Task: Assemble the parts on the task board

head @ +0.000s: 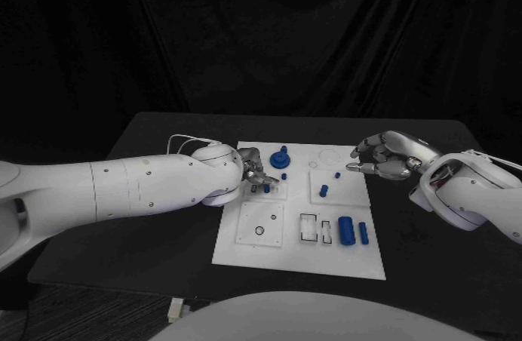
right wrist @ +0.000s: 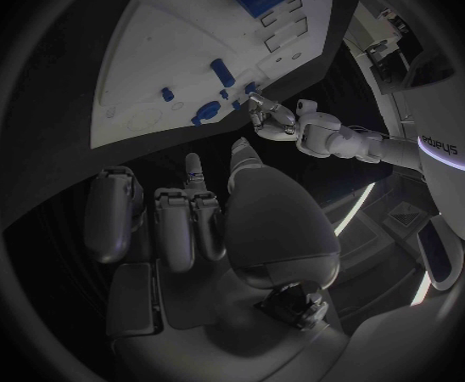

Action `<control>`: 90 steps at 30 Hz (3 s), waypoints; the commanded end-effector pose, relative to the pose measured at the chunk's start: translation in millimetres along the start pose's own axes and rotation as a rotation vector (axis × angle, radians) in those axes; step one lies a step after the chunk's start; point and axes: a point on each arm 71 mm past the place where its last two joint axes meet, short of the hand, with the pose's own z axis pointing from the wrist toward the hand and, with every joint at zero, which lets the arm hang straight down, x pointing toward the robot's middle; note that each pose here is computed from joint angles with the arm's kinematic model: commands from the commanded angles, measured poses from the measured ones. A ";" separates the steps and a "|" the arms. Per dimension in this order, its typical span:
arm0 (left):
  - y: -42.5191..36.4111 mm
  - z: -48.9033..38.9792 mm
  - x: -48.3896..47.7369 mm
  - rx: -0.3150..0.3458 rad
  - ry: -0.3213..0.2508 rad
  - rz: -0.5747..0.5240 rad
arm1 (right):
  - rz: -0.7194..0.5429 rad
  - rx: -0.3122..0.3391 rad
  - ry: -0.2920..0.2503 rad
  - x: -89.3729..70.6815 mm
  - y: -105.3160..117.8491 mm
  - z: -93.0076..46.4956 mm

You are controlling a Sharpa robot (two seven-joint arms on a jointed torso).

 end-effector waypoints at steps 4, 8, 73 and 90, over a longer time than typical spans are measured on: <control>-1.7 0.3 2.4 0.011 0.023 0.008 | -0.001 0.011 -0.008 0.0 -1.4 -0.5; -1.0 0.5 2.5 0.007 0.026 0.011 | -0.001 0.012 -0.007 0.0 -1.6 -0.4; -43.5 35.5 -57.5 -0.163 0.585 0.196 | 0.017 -0.052 -0.038 -0.2 13.4 -8.8; -37.3 42.2 -55.4 -0.193 0.489 0.213 | 0.016 -0.040 -0.032 -0.4 10.9 -9.0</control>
